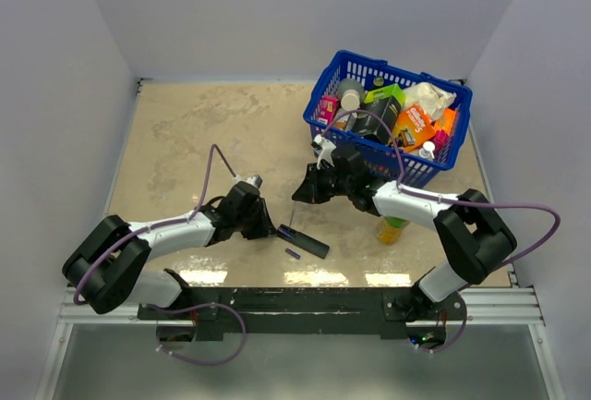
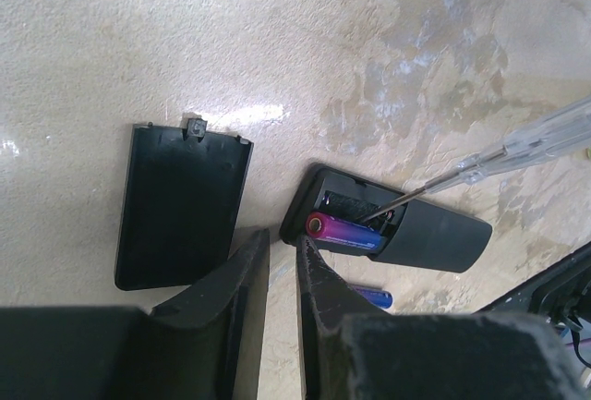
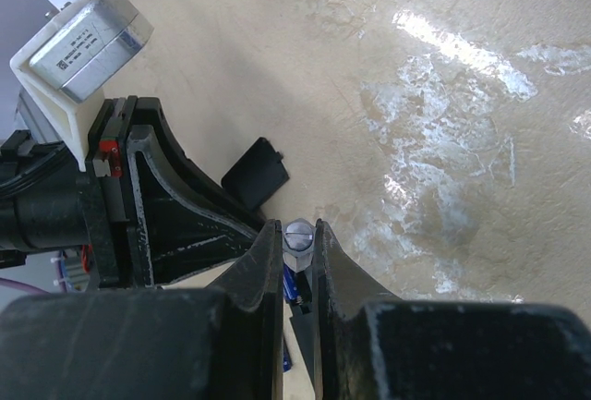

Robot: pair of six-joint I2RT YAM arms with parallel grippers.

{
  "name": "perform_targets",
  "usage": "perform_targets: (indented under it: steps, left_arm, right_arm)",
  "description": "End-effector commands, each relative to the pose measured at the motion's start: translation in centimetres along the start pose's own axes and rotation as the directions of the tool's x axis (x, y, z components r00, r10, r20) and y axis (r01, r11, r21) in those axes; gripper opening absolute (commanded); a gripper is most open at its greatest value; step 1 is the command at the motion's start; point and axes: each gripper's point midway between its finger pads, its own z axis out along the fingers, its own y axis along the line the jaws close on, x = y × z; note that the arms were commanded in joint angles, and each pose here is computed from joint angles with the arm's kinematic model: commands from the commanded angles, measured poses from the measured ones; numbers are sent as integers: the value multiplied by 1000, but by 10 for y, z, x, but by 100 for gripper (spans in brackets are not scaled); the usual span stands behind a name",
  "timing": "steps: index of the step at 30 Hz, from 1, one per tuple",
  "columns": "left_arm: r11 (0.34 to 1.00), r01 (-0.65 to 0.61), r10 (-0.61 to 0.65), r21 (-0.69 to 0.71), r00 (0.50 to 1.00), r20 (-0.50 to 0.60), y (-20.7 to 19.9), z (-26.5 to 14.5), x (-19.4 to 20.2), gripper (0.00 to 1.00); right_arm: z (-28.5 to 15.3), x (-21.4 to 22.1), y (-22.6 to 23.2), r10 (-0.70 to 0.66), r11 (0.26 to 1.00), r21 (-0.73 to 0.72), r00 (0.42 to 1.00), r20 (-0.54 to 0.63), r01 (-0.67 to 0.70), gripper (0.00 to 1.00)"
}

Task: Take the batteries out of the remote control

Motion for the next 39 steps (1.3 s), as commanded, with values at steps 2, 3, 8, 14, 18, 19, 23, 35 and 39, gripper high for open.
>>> perform_targets:
  steps: [2, 3, 8, 14, 18, 19, 23, 35, 39]
  left_arm:
    - [999, -30, 30, -30, 999, 29, 2, -3, -10, 23]
    - [999, -29, 30, -35, 999, 30, 3, -3, -10, 23]
    - [999, -28, 29, -35, 999, 37, 2, -5, -12, 23]
    - [999, -34, 35, -34, 999, 40, 0, -6, -14, 23]
    - [999, -33, 34, -32, 998, 44, -2, -6, -16, 23]
    - [999, -35, 36, -29, 998, 44, -3, -7, -16, 24]
    - [999, -36, 38, -28, 998, 45, -4, -7, -17, 24]
    - [997, -44, 48, -60, 996, 72, -3, -16, -26, 24]
    - [990, -74, 90, -120, 987, 131, -2, -31, -45, 27]
  right_arm:
    - [-9, -8, 28, -7, 997, -82, 1000, -11, 6, 0]
    - [-10, -8, 29, -7, 997, -81, 1000, -9, 7, 0]
    - [-10, -8, 28, -9, 997, -80, 1000, -9, 8, 0]
    - [-11, -12, 32, -4, 996, -87, 1000, 0, 4, 0]
    - [-10, -16, 34, -1, 996, -94, 1000, 4, 1, 0]
    - [-9, -16, 34, 1, 996, -94, 1000, 2, -1, 0]
    - [-9, -16, 36, 5, 995, -104, 1000, 1, -5, 0]
    - [-9, -13, 37, 15, 993, -116, 1000, -7, -15, 0]
    - [-17, -11, 48, -32, 989, -143, 999, 3, 32, 0]
